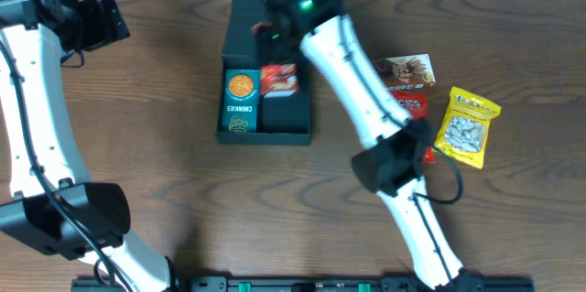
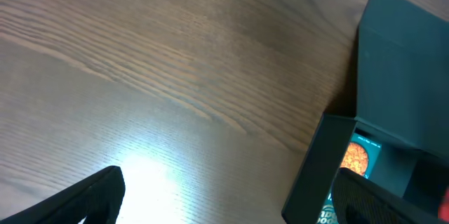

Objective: Pack container
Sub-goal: 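Carry the Meiji box left and lower it into the black box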

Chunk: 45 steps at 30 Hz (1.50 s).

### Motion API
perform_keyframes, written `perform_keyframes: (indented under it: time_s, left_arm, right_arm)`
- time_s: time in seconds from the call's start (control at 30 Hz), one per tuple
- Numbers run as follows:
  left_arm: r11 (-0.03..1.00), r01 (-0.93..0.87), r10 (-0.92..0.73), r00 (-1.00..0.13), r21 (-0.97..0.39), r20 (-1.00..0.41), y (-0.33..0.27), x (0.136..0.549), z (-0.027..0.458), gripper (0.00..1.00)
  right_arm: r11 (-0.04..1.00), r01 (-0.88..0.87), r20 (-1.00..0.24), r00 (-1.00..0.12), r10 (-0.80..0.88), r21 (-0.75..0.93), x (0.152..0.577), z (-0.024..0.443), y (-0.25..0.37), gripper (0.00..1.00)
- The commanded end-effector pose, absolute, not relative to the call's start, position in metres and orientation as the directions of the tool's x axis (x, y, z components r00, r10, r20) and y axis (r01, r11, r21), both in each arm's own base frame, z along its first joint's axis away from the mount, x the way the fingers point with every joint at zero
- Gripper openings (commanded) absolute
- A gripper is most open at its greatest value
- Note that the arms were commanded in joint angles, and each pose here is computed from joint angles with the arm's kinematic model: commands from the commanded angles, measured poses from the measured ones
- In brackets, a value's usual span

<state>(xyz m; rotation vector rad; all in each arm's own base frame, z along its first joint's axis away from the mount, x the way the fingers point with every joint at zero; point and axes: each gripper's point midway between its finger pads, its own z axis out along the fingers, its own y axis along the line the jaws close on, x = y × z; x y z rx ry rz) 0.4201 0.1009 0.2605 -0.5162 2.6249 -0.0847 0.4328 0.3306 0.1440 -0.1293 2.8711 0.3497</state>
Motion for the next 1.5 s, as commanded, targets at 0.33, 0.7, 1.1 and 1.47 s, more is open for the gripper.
perform_keyframes:
  time_s: [0.33,0.7,1.1,1.47]
  left_arm:
    - [0.917,-0.372,-0.399,-0.823,-0.147,-0.404,0.105,0.417,0.254,0.95]
    - [0.914,-0.378,-0.406,-0.822,-0.149,-0.399,0.105,0.416,0.254,0.95]
    - [0.914,-0.377,-0.405,-0.82,-0.15,-0.405,0.105,0.418,0.254,0.95]
    - [0.914,-0.377,-0.405,-0.82,-0.149,-0.405,0.106,0.417,0.254,0.95]
  right_arm:
    - [0.973,0.18,-0.191,-0.96,0.206,0.144,0.391,0.109,0.356,0.43]
    - [0.979,0.119,-0.243,-0.957,0.157,0.164,0.402,0.09,0.372,0.44]
    - [0.985,-0.067,-0.295,-0.955,-0.018,0.159,0.395,0.083,0.399,0.86]
    - [0.975,-0.16,-0.326,-0.94,-0.102,0.157,0.403,0.095,0.398,0.99]
